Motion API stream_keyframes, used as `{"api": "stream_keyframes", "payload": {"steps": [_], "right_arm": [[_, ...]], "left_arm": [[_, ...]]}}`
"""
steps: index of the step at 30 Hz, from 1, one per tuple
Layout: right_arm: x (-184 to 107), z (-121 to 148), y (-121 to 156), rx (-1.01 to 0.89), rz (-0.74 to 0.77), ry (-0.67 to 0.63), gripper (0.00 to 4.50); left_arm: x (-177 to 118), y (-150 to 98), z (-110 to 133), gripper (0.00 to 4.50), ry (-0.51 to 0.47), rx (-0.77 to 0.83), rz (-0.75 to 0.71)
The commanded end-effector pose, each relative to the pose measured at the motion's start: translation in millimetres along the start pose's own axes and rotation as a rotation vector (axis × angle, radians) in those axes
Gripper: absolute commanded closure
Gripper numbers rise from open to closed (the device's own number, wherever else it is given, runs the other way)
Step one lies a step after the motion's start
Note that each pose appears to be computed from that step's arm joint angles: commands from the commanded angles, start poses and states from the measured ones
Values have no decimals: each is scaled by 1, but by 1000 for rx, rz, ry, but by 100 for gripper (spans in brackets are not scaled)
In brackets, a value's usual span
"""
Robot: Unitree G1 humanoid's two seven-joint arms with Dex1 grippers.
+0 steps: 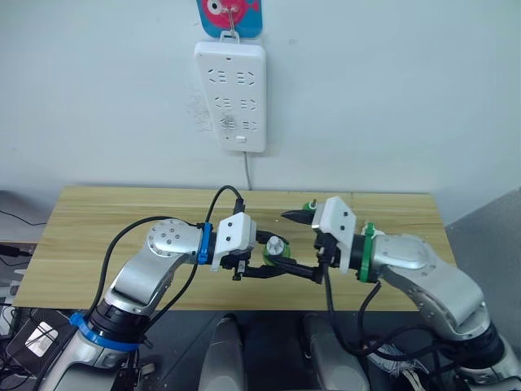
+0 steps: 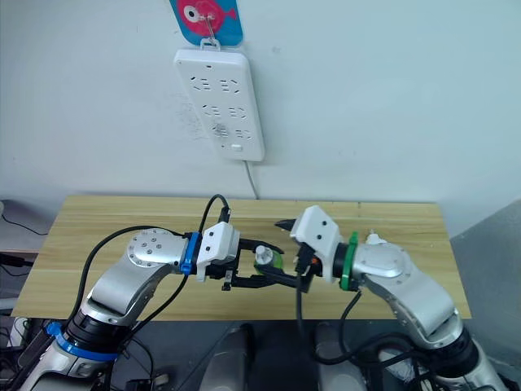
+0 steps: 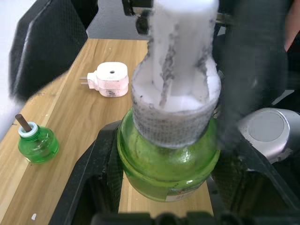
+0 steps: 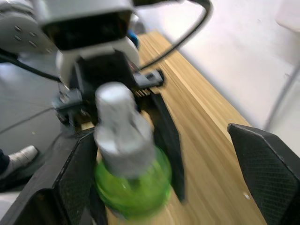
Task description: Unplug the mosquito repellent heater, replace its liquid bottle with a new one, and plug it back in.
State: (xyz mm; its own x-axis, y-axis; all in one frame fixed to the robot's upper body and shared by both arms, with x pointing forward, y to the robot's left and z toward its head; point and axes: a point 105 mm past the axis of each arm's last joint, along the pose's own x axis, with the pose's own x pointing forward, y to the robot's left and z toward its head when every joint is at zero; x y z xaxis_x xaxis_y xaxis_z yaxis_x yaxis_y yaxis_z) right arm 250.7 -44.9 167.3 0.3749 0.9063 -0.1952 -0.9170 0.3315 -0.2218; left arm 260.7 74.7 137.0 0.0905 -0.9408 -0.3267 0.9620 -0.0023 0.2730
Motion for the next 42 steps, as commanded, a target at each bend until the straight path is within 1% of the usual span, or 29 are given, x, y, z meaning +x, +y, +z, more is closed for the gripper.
{"api": "stream_keyframes", "payload": {"steps": [1, 3, 6, 9, 13, 15, 17, 18, 26, 27, 31, 34, 37, 39, 40, 42], "right_arm": [[-19, 5, -5, -29, 2, 4, 0], [-26, 5, 1, -30, 58, 18, 0], [-31, 12, 14, -7, 143, 4, 0], [-26, 18, 18, -8, 152, -20, 0], [-11, 26, 20, -6, 140, -54, 0], [-5, 28, 20, 1, 135, -66, 39], [-1, 28, 21, 2, 134, -73, 88], [1, 28, 21, 2, 133, -75, 135], [8, 32, 27, -12, 167, -99, 420], [7, 33, 28, -11, 174, -108, 426], [1, 48, 27, -17, 189, -163, 426], [-7, 61, 18, -18, 165, -193, 426], [-16, 65, 10, -22, 133, -191, 426], [-25, 53, -4, -27, 56, -138, 426], [-28, 42, -14, -29, -3, -103, 426], [-32, 4, -36, -47, -161, -24, 426]], "left_arm": [[1, -5, 7, 224, -16, 32, -17], [1, -5, 7, 224, -15, 32, -17], [1, -5, 6, 224, -12, 33, -16], [2, -5, 5, 224, -9, 35, -16], [0, -4, 4, 224, -5, 36, -17], [0, -4, 4, 224, -4, 36, -18], [0, -4, 4, 224, -3, 36, -19], [0, -4, 4, 224, -2, 35, -19], [0, -6, -1, 224, 3, 27, -18], [0, -6, -2, 224, 6, 25, -18], [-1, -10, -9, 224, 25, 6, -22], [-3, -14, -17, 224, 46, -34, -20], [-7, -18, -26, 224, 72, -73, -9], [-14, -20, -38, 224, 100, -110, 25], [-19, -21, -44, 224, 117, -132, 50], [-28, -26, -57, 224, 153, -170, 91]]}}
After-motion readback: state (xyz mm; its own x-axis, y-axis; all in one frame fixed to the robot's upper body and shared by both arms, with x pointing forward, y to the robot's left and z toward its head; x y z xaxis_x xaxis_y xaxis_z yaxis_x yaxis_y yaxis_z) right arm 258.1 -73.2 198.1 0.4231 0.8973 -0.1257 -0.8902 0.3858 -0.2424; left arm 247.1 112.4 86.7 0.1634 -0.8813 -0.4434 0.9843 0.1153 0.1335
